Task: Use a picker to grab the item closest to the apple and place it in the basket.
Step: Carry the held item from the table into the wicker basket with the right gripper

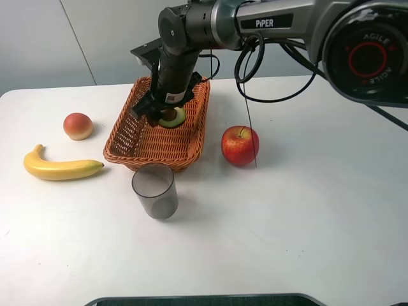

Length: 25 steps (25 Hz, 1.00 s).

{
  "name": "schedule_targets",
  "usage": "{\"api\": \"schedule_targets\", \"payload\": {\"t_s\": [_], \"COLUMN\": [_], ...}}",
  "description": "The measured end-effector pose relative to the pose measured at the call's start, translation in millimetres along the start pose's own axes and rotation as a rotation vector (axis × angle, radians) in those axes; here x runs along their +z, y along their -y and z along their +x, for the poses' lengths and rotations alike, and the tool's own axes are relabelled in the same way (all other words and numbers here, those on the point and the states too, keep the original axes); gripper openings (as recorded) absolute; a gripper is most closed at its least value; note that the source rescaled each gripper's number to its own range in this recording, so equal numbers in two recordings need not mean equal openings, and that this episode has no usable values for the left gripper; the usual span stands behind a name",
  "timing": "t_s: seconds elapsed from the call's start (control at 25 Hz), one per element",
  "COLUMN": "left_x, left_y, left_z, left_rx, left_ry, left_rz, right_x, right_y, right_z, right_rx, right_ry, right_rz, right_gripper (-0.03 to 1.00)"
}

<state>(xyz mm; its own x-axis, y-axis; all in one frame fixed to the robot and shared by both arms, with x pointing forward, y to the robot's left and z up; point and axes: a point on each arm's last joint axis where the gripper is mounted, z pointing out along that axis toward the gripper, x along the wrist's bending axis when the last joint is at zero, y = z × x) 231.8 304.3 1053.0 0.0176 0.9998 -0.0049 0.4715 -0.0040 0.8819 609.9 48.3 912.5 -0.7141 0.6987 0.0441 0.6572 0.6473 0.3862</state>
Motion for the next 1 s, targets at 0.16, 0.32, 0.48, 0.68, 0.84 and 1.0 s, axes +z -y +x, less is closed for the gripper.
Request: {"api": "schedule_targets", "payload": {"t_s": [0.16,0.32,0.48,0.68,0.84,1.0], "left_x": [0.0,0.0,0.0,0.0,0.0,0.0], "left_y": [0.0,0.0,0.0,0.0,0.0,0.0], "left_z": [0.0,0.0,0.0,0.0,0.0,0.0], "left_rx": [0.007,0.009,0.009,0.010,0.010,0.010], "left_ry": [0.000,0.000,0.000,0.000,0.000,0.000], "left_rz": [0.000,0.000,0.000,0.000,0.000,0.000], "right_x": [0.4,0.5,0.5,-1.8,-24.4,-67.2], "right_y": [0.1,-0.1,-0.1,-0.4,-6.0,-12.8], "right_z": [2.4,2.7,2.7,2.9,4.1,1.5], "right_rx": [-0.004,-0.005,-0.005,-0.005,-0.009,0.007], "right_ry": [-0.002,-0.002,-0.002,-0.002,-0.002,0.003], "right_rz": [0.001,-0.001,-0.001,0.001,-0.020,-0.051], "right_gripper": [0.04,0.07,0.84,0.99,0.99,1.00]}}
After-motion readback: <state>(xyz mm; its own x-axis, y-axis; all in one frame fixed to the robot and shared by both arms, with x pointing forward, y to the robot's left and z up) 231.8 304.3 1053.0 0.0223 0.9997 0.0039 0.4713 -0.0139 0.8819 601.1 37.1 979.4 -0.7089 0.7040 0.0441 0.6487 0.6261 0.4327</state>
